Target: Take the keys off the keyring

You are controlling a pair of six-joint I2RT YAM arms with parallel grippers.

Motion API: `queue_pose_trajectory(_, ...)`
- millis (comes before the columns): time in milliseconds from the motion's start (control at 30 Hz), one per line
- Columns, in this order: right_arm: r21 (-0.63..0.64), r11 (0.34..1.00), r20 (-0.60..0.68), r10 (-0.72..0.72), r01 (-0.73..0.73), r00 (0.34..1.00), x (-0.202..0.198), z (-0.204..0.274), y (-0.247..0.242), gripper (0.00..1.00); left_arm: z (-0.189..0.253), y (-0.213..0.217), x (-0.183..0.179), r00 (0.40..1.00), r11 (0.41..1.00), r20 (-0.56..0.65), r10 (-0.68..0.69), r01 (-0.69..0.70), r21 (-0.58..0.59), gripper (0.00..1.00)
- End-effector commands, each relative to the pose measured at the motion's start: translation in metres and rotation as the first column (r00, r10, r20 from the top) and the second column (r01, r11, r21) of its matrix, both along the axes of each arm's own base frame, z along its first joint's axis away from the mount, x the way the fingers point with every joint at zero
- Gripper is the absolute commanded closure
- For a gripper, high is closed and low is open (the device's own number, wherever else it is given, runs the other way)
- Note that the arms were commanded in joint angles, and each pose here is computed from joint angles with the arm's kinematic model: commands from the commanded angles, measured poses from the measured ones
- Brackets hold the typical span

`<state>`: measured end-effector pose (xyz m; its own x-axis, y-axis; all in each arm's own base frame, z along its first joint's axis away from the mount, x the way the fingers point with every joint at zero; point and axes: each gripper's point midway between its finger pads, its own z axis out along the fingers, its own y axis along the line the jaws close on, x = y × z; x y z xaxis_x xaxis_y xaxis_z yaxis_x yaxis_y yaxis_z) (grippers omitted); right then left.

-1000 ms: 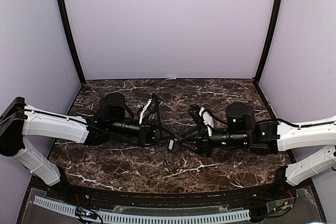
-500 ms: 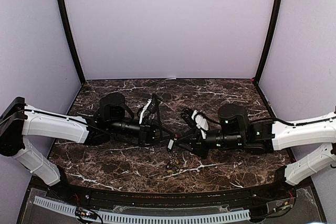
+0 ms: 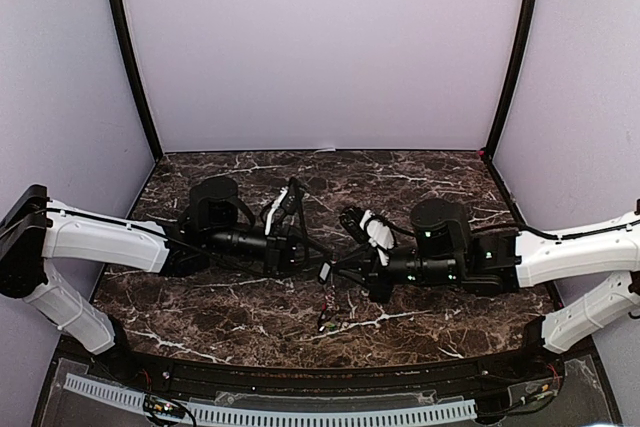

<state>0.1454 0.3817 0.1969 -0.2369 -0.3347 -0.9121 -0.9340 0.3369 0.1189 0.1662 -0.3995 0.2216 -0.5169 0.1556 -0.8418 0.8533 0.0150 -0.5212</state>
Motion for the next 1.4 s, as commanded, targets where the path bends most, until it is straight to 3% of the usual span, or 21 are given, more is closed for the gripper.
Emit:
queue_pose_trajectory(0,0.068,0.996,0.082,-0.066,0.061,0.994,0.008,0.015,-0.003,1.00,0.021,0.002,0.004,0.999,0.998,0.040,0.036,-0.034,-0.044,1.00)
queue_pose_trajectory(367,0.287,0.948,0.178,-0.198,0.142,0.964,0.017,0.045,-0.027,1.00,0.015,-0.002,0.005,0.998,0.997,-0.061,0.033,-0.037,-0.062,1.00)
queue_pose_trajectory(1000,0.413,0.904,0.247,-0.224,0.107,0.943,0.014,0.068,-0.030,1.00,0.006,-0.010,0.006,0.996,0.999,-0.087,0.008,-0.012,-0.043,1.00)
queue_pose_trajectory(1200,0.446,0.876,0.231,-0.309,0.182,0.923,0.023,0.078,-0.045,1.00,0.002,0.012,0.028,0.982,0.984,-0.067,0.174,-0.176,-0.030,1.00)
queue_pose_trajectory(1367,0.444,0.865,0.227,-0.360,0.233,0.905,0.029,0.080,-0.057,1.00,-0.037,0.070,0.076,0.879,0.883,-0.091,0.468,-0.460,0.096,1.00)
